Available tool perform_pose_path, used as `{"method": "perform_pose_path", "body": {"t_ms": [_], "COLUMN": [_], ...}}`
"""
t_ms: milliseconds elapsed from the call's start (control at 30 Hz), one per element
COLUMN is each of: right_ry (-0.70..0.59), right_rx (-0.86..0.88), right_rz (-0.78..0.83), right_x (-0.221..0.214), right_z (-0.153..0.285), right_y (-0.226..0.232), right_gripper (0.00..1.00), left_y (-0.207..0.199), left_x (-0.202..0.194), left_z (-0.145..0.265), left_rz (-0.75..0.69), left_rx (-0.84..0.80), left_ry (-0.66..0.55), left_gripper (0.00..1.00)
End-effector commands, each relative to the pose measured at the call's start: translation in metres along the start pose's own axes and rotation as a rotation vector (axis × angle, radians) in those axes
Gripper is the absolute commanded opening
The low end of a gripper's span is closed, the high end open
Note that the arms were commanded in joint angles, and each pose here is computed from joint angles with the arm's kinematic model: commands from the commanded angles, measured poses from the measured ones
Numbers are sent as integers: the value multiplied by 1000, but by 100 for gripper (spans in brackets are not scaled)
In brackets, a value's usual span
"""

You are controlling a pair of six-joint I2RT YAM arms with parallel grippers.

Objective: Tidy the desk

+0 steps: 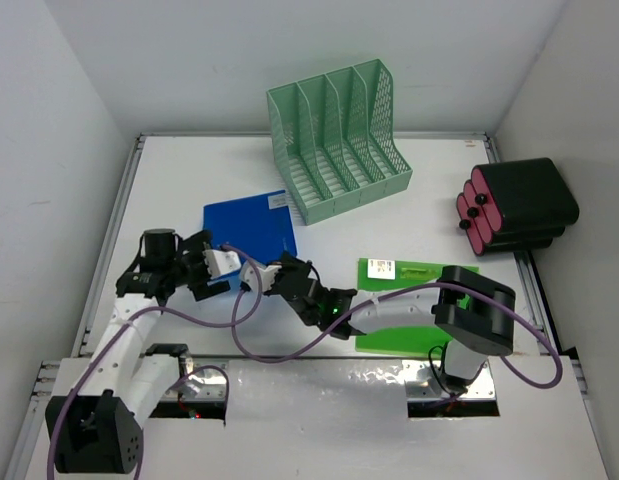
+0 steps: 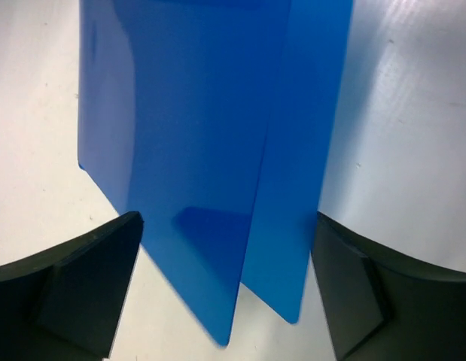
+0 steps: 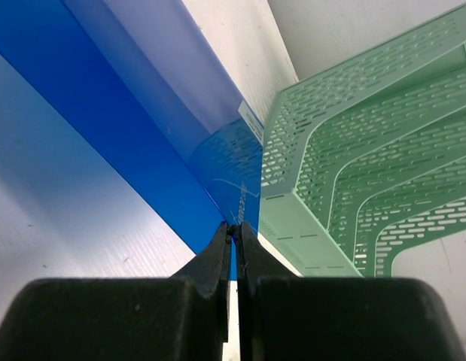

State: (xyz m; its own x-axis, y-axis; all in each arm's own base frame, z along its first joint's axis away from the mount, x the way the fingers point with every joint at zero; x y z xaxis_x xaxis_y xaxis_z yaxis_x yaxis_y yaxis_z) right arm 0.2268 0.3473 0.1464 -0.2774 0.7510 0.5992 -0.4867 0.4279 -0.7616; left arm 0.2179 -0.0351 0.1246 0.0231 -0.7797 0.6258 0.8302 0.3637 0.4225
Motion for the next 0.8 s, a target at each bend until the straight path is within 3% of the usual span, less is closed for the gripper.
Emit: {"method": "perform_pose_path", "body": {"t_ms": [0, 100, 200, 333, 467, 533, 600, 767], "right_ry": [-66, -66, -69, -72, -96, -114, -170, -211], "right_rx": [-76, -78, -78, -71, -43, 8, 28, 93], "right_rz": [-110, -113, -119, -119, -112, -106, -149, -166], "right_x": [24, 24, 25, 25, 26, 27, 38, 40], "right_z": [-2, -2, -4, -5, 1, 6, 19, 54], "right_y": [-22, -22, -21, -19, -20, -19, -31, -55], "right_gripper": [0, 0, 0, 0, 0, 18, 42, 75], "left_y": [19, 21, 18, 15, 19, 24, 25, 35], "left_x": [2, 2, 7, 16, 21, 24, 22, 24], "left_z": [-9, -12, -11, -10, -5, -1, 1, 12], "left_rz": [-12, -9, -5, -16, -3, -6, -5, -34], "left_rx": [103, 133, 120, 87, 89, 99, 98, 101], "left_ry": [-5, -12, -43, -89, -93, -83, -54, -5], "left_gripper": [85, 64, 32, 3, 0, 0, 0, 0]}}
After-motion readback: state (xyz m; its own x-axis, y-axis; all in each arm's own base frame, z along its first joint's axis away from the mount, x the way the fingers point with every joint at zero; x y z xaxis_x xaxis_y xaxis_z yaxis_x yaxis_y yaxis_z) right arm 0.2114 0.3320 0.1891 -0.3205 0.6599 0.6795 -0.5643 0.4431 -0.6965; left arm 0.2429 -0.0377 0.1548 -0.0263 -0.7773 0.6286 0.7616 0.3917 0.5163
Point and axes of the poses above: each gripper's point midway between its finger pads, its own z axis back along the fingers, its own y axis along the line the jaws close on, x = y × z, the point moved 4 cm from there along z, back along the fingers, and after that the axes turned 1 degree about z, right-handed, at the moved point
